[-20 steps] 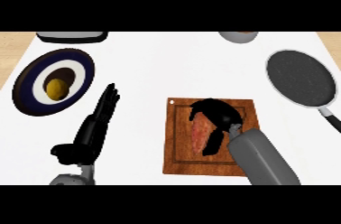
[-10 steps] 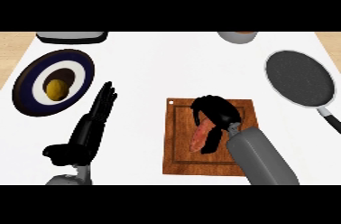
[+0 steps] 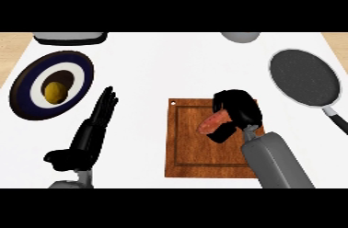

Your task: Pick the sweet potato from the cutting board and place it in the pan

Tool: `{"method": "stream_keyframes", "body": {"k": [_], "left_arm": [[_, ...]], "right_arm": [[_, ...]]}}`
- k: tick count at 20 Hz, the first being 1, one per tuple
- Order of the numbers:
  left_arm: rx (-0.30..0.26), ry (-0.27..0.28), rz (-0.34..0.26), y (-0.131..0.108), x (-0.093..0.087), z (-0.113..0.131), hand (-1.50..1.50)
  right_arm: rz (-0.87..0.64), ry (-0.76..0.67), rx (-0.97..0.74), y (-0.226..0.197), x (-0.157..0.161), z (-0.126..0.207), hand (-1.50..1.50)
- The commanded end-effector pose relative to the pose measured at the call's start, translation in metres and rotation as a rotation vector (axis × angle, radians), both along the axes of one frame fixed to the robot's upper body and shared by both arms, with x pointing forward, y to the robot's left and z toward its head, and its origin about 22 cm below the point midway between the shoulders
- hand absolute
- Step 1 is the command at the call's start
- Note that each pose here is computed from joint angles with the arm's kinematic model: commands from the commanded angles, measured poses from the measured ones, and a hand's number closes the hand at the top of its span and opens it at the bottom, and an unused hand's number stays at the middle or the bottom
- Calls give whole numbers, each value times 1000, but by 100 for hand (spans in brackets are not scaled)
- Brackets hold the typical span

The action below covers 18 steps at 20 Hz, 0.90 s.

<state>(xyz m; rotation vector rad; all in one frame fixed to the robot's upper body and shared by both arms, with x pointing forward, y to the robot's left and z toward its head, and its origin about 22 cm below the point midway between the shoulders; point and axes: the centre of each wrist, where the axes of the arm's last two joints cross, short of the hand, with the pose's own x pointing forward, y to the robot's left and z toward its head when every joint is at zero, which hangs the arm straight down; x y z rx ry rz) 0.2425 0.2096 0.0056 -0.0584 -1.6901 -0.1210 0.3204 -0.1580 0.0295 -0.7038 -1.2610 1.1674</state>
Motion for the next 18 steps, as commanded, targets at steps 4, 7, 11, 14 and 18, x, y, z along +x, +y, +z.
{"method": "stream_keyframes", "body": {"k": [4,7,11,14,18], "left_arm": [[12,-8,-1,-1,1,-1,0],[2,6,4,-8,-2,-4,0],[2,-13,13,3,-4,2,0],[7,-1,14,-3,2,3,0],[0,4,-7,-3,2,-15,0]], "right_arm": [[-209,-316,-27,-6,-11,47,150],[-259,-418,7,-6,-29,65,150],[-358,-479,124,-24,-48,95,150],[-449,-488,208,-49,-28,100,150],[-535,-492,296,-77,-13,96,150]]}}
